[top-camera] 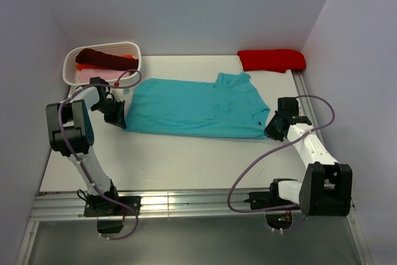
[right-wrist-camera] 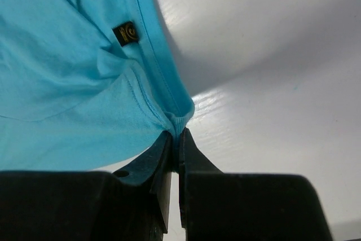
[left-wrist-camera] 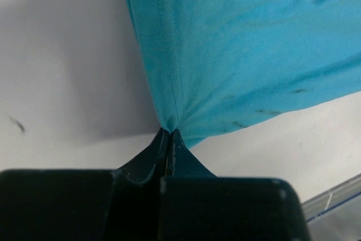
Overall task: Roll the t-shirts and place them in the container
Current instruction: Fold the tshirt
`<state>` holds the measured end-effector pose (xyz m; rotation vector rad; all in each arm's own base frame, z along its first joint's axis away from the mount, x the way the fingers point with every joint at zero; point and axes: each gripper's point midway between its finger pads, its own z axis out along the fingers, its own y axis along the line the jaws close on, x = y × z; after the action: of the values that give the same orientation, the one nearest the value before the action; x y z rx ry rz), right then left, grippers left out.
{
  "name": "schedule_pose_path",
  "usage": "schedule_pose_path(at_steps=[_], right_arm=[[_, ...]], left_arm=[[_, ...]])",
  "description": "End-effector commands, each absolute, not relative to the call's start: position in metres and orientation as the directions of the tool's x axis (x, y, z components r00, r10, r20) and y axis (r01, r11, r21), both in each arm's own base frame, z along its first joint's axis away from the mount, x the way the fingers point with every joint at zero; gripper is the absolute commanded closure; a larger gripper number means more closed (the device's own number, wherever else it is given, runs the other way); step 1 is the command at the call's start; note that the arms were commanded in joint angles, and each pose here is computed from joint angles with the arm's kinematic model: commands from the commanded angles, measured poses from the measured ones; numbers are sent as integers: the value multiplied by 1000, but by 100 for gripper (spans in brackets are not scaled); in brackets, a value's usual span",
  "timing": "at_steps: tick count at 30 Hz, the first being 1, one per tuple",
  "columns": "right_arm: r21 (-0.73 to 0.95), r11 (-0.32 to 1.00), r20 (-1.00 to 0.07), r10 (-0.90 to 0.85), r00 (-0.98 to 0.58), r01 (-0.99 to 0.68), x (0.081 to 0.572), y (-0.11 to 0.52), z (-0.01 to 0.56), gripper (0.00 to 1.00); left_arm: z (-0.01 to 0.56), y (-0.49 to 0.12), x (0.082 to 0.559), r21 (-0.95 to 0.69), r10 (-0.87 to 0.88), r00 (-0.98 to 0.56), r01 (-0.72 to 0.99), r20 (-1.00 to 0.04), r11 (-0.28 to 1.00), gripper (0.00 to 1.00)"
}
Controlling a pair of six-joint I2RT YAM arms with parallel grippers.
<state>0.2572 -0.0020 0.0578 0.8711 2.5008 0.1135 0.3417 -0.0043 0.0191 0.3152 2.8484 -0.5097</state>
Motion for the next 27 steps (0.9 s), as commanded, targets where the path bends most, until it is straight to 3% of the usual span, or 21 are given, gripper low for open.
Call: schedule_pose_path(at_steps=[1, 12, 27], right_arm=[[239, 797, -405, 601, -688, 555, 248, 2, 67, 100], [334, 764, -334, 644, -688, 552, 216, 27, 81, 100], [244, 797, -209, 599, -773, 552, 158, 48, 62, 100]], left_arm=[[32, 14, 316, -260, 229, -944, 289, -239, 921, 100], [41, 29, 270, -251, 283, -938, 328, -199, 911, 100], [32, 22, 212, -300, 331, -933, 358, -139, 884, 100]])
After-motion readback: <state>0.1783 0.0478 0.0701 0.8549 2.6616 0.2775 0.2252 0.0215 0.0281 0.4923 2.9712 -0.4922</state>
